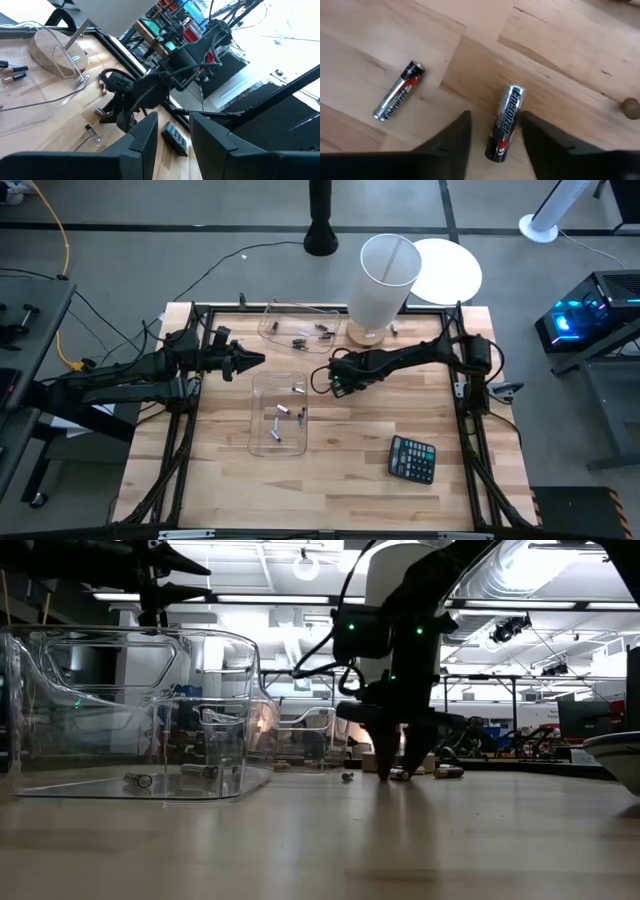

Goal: Sort batteries
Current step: Put the white battery into the bottom transparent bin

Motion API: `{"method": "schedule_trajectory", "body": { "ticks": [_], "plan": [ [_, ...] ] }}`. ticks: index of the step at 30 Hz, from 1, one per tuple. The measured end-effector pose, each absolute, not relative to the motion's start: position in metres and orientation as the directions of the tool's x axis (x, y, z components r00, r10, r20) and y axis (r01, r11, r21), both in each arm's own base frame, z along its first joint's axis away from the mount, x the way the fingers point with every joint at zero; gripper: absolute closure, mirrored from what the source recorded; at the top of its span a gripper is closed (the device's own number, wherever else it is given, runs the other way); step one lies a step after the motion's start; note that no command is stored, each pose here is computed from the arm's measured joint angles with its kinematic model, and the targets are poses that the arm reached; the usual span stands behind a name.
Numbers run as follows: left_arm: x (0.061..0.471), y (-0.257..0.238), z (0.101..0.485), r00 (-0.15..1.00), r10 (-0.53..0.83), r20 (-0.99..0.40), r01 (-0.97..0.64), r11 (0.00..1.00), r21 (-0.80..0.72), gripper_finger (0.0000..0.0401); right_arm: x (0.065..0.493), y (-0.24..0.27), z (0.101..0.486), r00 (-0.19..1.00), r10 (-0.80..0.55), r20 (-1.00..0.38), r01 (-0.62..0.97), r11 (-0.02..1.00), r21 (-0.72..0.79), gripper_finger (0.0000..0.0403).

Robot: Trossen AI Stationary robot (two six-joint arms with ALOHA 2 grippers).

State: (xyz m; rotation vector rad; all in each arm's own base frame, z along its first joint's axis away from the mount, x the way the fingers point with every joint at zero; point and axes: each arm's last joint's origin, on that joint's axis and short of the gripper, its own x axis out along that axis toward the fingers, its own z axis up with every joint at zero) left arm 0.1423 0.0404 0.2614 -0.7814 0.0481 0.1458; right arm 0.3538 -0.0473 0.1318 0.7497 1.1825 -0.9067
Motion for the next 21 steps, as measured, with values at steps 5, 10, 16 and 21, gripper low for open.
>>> {"method": "schedule_trajectory", "body": {
  "ticks": [5,10,16,21],
  "plan": [
    [0.142,0.041,0.262,0.989,0.115,-0.096,-0.149,0.701,-0.698,0.0295,0.336,-0.030,0.145,0.016,-0.201,-0.979,0.851,0.517,-0.092,0.0378],
    [0.142,0.042,0.262,0.987,0.131,-0.092,-0.157,0.700,-0.697,0.0295,0.355,-0.013,0.199,0.366,-0.193,-0.911,0.766,0.618,0.176,0.0371],
    [0.142,0.043,0.262,0.986,0.137,-0.091,-0.162,0.698,-0.697,0.0295,0.396,0.011,0.243,0.803,-0.018,-0.595,0.383,0.781,0.493,0.0385],
    [0.142,0.043,0.262,0.986,0.137,-0.091,-0.162,0.698,-0.697,0.0295,0.412,0.014,0.241,0.881,0.032,-0.472,0.248,0.818,0.519,0.0355]
  ]
}}
